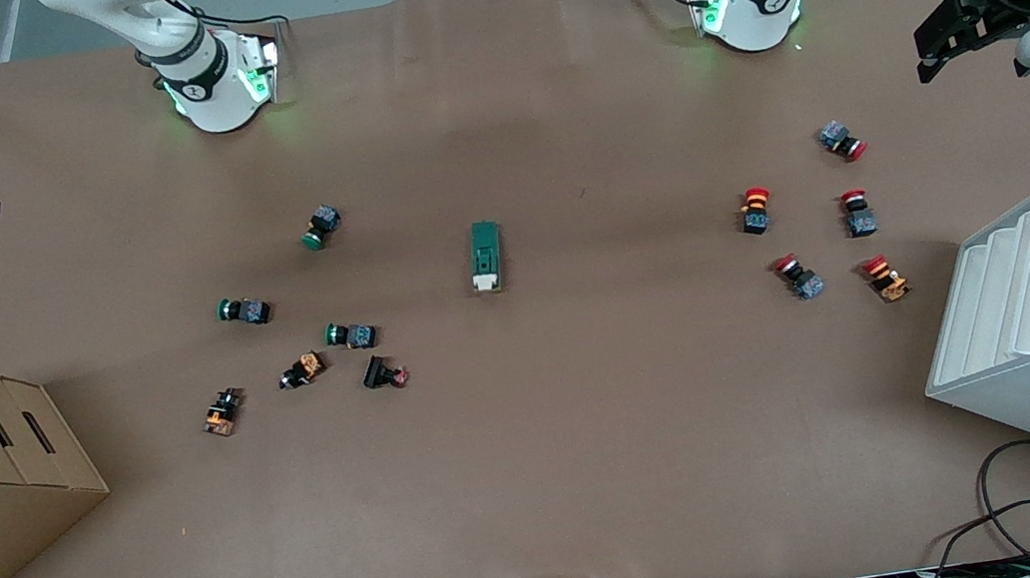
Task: Close load switch with both arms
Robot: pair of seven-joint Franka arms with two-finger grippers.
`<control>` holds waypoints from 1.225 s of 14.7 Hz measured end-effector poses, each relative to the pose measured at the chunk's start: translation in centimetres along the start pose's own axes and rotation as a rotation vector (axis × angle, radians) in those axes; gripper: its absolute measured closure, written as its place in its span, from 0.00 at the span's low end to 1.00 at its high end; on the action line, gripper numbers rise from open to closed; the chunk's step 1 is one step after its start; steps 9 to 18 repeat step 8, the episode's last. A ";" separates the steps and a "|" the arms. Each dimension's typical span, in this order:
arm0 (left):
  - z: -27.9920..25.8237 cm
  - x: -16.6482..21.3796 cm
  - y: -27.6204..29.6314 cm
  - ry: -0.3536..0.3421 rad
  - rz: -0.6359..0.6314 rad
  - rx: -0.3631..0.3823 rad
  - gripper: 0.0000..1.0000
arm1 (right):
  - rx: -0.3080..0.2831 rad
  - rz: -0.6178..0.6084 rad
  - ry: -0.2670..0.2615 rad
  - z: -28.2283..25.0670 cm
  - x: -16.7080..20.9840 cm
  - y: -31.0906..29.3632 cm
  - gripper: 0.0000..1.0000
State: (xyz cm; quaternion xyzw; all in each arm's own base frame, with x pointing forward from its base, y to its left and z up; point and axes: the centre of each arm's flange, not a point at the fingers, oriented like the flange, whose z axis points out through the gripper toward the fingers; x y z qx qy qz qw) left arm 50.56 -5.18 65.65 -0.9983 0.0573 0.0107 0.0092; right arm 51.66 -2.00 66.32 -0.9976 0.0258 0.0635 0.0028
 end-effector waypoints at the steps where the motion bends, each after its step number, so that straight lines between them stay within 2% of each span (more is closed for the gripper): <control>1: -0.1 0.0 -0.1 0.000 -0.002 0.000 0.00 | 0.001 0.001 -0.003 0.1 -0.1 0.0 0.00; 8: -0.4 0.0 -0.7 0.007 -0.014 -0.001 0.00 | 0.006 0.010 0.005 0.4 -1.5 0.7 0.00; 18: -0.4 0.0 -0.7 0.007 -0.014 -0.001 0.00 | 0.006 0.010 0.005 0.4 -1.5 0.7 0.00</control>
